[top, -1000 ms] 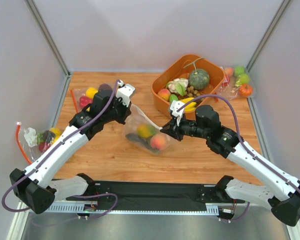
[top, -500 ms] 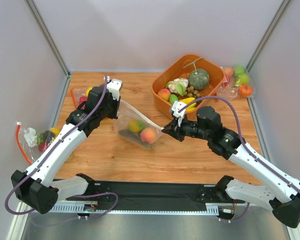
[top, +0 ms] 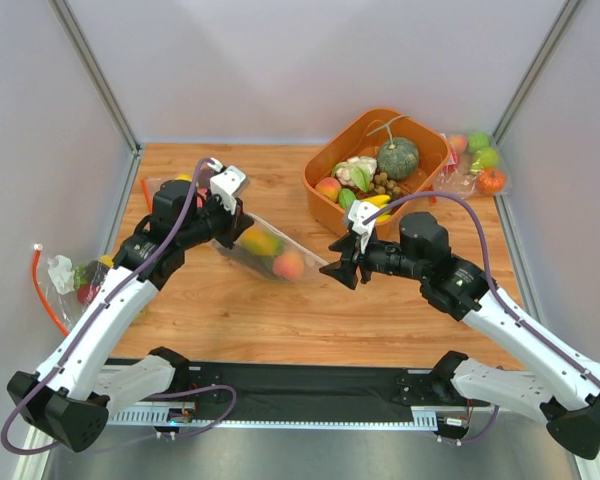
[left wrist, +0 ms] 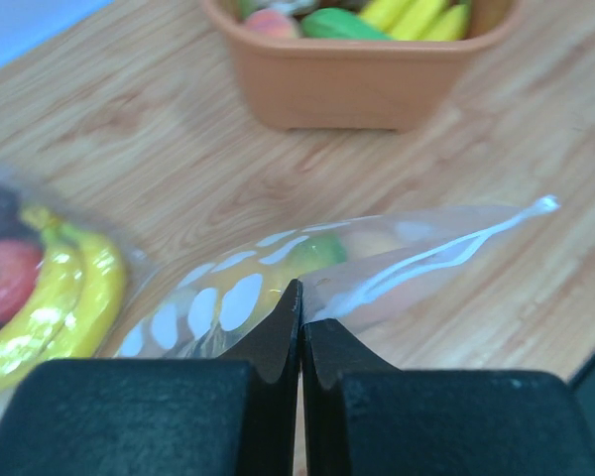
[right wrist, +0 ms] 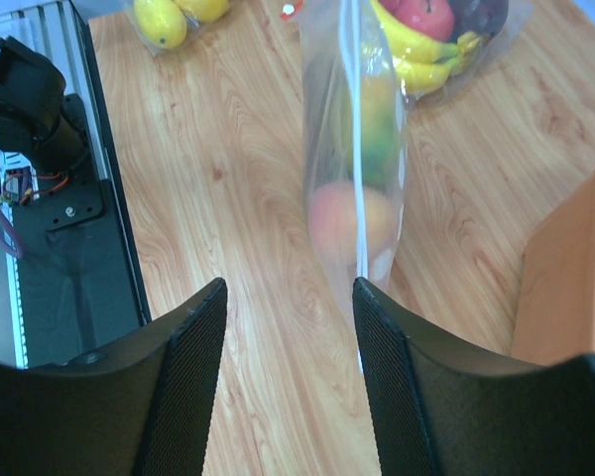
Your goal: Open the zip-top bag and remove the fake food
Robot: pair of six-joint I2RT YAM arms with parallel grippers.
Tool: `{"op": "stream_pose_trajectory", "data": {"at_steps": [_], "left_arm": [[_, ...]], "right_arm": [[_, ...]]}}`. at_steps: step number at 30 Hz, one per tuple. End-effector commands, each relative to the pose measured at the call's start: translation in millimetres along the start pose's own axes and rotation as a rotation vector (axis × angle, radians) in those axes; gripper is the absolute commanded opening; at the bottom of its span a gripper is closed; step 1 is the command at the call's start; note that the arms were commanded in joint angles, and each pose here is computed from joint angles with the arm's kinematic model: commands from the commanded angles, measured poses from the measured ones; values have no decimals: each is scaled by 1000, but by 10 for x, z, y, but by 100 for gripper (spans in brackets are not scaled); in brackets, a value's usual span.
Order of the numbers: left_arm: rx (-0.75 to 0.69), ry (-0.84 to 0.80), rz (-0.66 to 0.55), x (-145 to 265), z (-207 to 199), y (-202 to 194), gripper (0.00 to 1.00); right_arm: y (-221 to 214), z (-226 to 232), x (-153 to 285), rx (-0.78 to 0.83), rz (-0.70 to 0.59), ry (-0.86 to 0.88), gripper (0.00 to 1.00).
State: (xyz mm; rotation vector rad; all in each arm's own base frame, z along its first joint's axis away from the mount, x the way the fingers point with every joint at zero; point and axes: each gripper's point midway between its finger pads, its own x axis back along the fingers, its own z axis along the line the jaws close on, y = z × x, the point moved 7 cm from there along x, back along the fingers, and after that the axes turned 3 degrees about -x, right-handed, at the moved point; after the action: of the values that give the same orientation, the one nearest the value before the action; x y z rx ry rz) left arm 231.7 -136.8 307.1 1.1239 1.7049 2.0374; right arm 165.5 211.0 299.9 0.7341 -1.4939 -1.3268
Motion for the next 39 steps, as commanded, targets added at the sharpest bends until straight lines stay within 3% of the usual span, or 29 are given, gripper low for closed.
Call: {"op": "stream_pose_trajectory", "data": {"at_steps": [1, 8, 22, 39], "left_arm": [[-92, -244, -101, 11, -275, 141, 0], [-119, -369, -42, -122, -527, 64, 0], [-92, -326, 17, -227, -495, 17, 0], [-98, -317, 32, -248, -508, 6, 0]], "right_arm": [[440, -2, 54, 30, -158, -22, 56], [458, -185, -215, -10, -171, -90, 56], [376, -11, -341, -59, -146, -5, 53], [264, -2, -537, -67, -69, -41, 51]]}}
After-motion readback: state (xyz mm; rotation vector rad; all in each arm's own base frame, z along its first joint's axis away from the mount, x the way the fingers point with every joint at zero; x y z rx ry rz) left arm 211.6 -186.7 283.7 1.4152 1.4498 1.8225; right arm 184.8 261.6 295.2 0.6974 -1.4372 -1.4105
